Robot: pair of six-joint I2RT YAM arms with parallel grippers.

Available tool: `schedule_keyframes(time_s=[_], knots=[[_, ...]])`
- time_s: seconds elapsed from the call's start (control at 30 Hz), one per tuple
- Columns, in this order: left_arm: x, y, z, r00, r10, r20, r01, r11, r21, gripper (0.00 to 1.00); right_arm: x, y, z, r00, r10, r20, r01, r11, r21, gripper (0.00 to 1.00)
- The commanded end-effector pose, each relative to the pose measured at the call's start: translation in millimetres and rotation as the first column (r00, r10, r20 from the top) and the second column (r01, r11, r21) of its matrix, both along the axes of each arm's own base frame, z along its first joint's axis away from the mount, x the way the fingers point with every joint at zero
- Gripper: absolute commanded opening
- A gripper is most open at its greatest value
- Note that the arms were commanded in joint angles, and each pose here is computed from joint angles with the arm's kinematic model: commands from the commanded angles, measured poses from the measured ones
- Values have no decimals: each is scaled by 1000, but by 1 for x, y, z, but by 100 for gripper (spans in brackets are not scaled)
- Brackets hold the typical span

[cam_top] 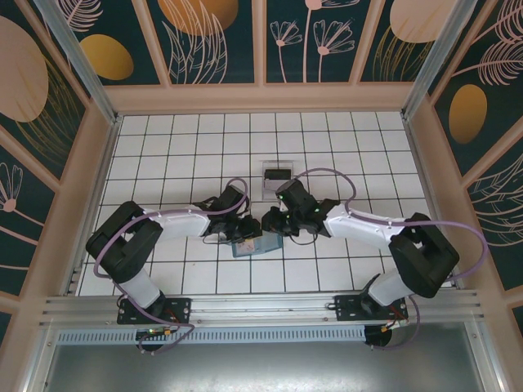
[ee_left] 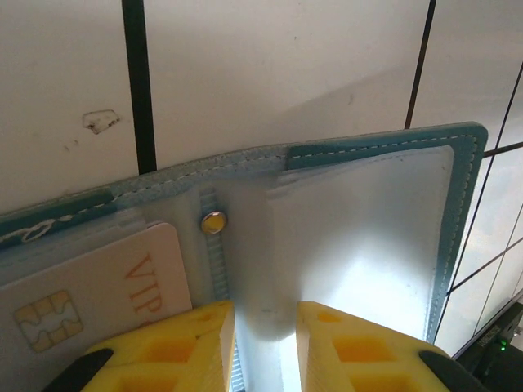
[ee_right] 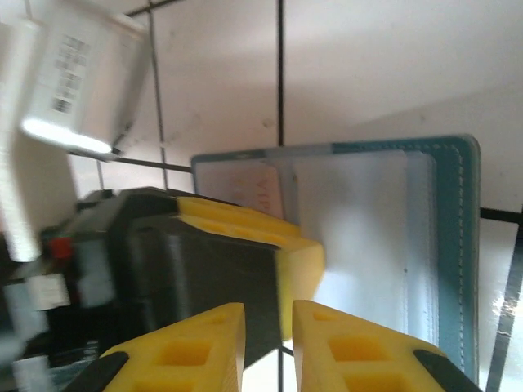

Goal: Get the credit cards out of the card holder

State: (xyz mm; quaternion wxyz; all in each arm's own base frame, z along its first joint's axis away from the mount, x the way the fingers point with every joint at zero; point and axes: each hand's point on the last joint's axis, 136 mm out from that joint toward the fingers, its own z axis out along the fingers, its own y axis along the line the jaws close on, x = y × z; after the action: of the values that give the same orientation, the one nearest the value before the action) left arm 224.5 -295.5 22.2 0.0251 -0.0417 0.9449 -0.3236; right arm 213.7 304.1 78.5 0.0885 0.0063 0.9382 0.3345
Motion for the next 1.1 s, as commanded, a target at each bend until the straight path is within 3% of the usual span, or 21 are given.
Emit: schedule_keyframes(time_s=[0.0, 0.3, 0.63, 1.07], knots=[[-5, 4, -11, 1000, -9, -25, 10, 999, 42, 27, -5, -4, -18, 999, -12, -51, 11, 1000, -14, 20], [0, 5, 1, 1000, 10, 10, -10, 999, 42, 24, -10, -1, -39, 993, -4, -117, 0, 999, -33, 17], [17, 29, 42, 987, 48, 154, -71, 987, 146, 26, -8, 5, -36, 992, 5, -126, -9, 1000, -29, 18], [14, 51, 55, 976, 85, 203, -120, 979, 164, 25, -4, 28, -31, 989, 53, -135, -52, 999, 9, 21]])
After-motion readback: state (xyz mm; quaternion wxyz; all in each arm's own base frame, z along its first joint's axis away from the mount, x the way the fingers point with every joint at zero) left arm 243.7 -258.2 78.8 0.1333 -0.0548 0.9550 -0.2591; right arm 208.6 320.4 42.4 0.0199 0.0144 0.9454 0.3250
